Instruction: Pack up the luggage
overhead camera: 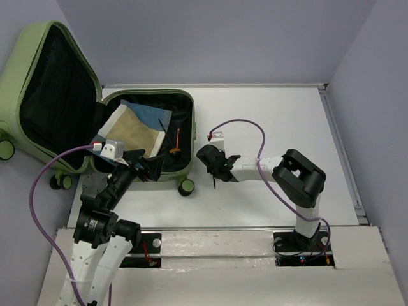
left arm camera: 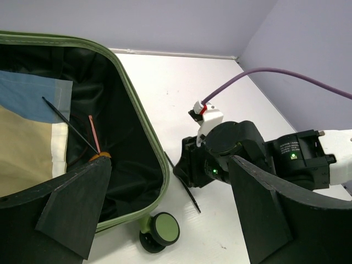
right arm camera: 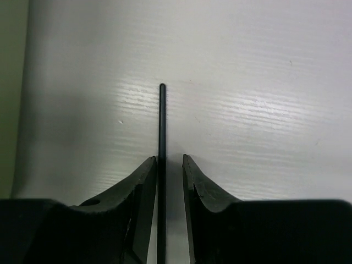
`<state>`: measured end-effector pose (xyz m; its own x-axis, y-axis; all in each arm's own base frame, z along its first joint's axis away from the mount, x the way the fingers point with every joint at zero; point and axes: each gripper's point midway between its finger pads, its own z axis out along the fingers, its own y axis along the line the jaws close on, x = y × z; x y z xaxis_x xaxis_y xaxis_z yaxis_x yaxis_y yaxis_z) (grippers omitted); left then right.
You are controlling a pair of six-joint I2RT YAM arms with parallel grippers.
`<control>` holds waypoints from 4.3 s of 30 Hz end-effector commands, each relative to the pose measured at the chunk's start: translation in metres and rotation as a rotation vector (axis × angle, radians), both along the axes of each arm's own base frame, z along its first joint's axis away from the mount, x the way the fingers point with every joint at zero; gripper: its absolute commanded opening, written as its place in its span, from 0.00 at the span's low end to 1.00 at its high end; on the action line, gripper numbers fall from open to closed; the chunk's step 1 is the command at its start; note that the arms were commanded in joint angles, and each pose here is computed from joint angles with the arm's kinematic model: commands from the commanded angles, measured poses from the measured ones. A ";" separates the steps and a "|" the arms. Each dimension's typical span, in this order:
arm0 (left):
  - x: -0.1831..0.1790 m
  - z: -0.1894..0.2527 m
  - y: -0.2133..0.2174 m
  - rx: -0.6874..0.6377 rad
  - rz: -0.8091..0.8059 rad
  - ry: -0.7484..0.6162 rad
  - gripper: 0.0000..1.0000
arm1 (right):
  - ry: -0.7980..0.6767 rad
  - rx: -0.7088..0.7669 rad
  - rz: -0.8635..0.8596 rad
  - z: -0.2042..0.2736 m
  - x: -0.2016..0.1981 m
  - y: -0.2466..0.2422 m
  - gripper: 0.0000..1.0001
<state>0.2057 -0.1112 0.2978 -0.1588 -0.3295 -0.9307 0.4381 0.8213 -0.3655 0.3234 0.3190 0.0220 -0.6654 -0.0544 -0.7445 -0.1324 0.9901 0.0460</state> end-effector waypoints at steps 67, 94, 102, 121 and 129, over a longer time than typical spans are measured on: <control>-0.037 0.051 0.241 0.454 1.510 0.322 0.99 | -0.247 0.380 0.352 0.161 -0.060 -0.079 0.70; 0.000 0.015 0.316 0.513 1.815 0.628 0.50 | -0.163 0.379 0.405 0.141 -0.065 -0.066 0.69; 0.015 0.012 0.293 0.608 1.701 0.562 0.06 | -0.128 0.353 0.362 0.126 -0.058 -0.067 0.70; 0.028 0.013 0.179 0.650 1.201 0.278 0.06 | -0.048 0.600 0.277 0.156 -0.040 -0.024 0.73; 0.041 0.014 0.111 0.609 0.773 0.195 0.06 | -0.040 0.610 0.259 0.158 -0.025 -0.011 0.73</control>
